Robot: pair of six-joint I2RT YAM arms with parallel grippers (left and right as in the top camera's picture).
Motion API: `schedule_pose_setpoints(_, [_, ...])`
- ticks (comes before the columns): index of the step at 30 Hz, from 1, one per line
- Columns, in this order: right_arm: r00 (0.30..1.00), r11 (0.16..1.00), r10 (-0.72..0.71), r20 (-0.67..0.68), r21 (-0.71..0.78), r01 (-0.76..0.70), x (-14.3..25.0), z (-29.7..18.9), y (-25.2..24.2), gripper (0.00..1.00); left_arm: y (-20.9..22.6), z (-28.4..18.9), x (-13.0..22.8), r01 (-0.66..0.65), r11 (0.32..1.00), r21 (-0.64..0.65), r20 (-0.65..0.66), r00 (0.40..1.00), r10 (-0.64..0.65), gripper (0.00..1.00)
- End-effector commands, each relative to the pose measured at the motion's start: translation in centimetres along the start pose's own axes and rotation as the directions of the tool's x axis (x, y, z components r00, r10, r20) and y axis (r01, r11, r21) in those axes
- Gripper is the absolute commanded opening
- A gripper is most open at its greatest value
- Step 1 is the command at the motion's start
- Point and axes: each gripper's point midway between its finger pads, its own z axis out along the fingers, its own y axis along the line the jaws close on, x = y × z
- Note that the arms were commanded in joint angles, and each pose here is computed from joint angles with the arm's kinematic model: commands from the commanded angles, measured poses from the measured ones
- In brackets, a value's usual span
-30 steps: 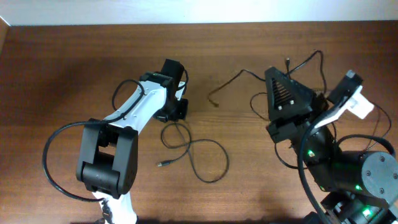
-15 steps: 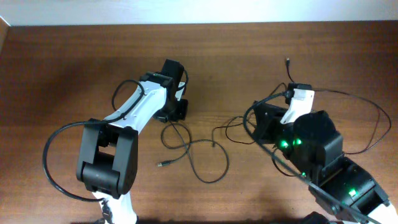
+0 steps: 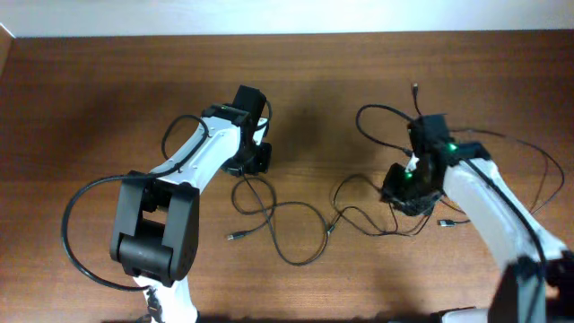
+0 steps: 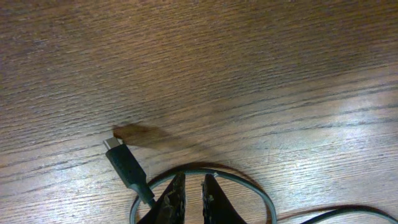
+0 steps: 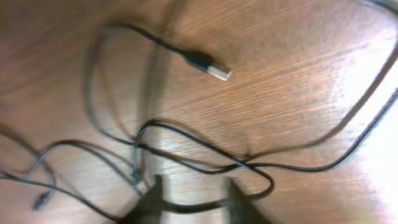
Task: Untangle cables
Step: 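Lower the right gripper back to the cables near the left gripper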
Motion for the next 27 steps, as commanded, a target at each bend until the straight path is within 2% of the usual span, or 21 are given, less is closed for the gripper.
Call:
schedule_pose_setpoints(1, [0.997, 0.999, 0.006, -0.075, 0.039, -0.003, 0.3, 2.1, -0.7, 0.48, 0.0, 0.5, 0.4, 0.009, 1.0, -0.009, -0.015, 1.0, -0.009, 0.11])
schedule_pose_setpoints(5, [0.981, 0.989, -0.138, -0.133, 0.031, 0.143, 1.9, 3.2, 0.4, 0.58, 0.0, 0.5, 0.4, 0.009, 1.0, -0.008, -0.014, 1.0, -0.009, 0.11])
schedule_pose_setpoints(9, [0.942, 0.951, -0.304, -0.145, 0.008, 0.308, 4.4, 4.2, 3.2, 0.63, 0.0, 0.5, 0.3, 0.009, 1.0, -0.007, -0.011, 1.0, -0.009, 0.11])
schedule_pose_setpoints(10, [0.929, 0.935, -0.349, -0.122, 0.015, 0.354, 4.6, 4.5, 4.0, 0.67, 0.0, 0.5, 0.3, 0.009, 1.0, -0.007, -0.012, 1.0, -0.009, 0.11])
schedule_pose_setpoints(13, [0.883, 0.878, -0.469, -0.003, 0.1, 0.467, 3.9, 5.3, 5.8, 0.96, 0.0, 0.5, 0.3, 0.009, 1.0, -0.007, -0.011, 1.0, -0.009, 0.11])
schedule_pose_setpoints(14, [0.865, 0.86, -0.501, 0.041, 0.136, 0.492, 3.4, 5.4, 6.3, 0.99, -0.1, 0.5, 0.3, 0.008, 1.0, -0.007, -0.011, 1.0, -0.008, 0.11])
schedule_pose_setpoints(18, [0.81, 0.813, -0.57, 0.139, 0.238, 0.531, 2.7, 5.4, 7.5, 0.99, -0.1, 0.5, 0.3, 0.007, 1.0, -0.007, -0.011, 1.0, -0.007, 0.12])
schedule_pose_setpoints(19, [0.799, 0.805, -0.582, 0.149, 0.248, 0.539, 2.8, 5.5, 7.8, 0.92, -0.1, 0.5, 0.3, 0.007, 1.0, -0.007, -0.011, 1.0, -0.007, 0.12])
schedule_pose_setpoints(20, [0.79, 0.799, -0.59, 0.165, 0.256, 0.544, 2.7, 5.4, 8.1, 0.77, -0.1, 0.5, 0.3, 0.007, 1.0, -0.007, -0.011, 1.0, -0.007, 0.12])
schedule_pose_setpoints(21, [0.789, 0.804, -0.585, 0.189, 0.264, 0.533, 2.3, 5.4, 8.3, 0.67, -0.1, 0.5, 0.3, 0.007, 1.0, -0.007, -0.011, 1.0, -0.007, 0.12])
schedule_pose_setpoints(23, [0.8, 0.831, -0.546, 0.249, 0.284, 0.479, 1.3, 5.0, 8.5, 0.56, -0.1, 0.5, 0.3, 0.007, 1.0, -0.007, -0.011, 1.0, -0.007, 0.12])
schedule_pose_setpoints(27, [0.804, 0.846, -0.525, 0.279, 0.275, 0.457, 0.9, 5.0, 8.8, 0.52, -0.1, 0.5, 0.3, 0.007, 1.0, -0.007, -0.01, 1.0, -0.007, 0.12])
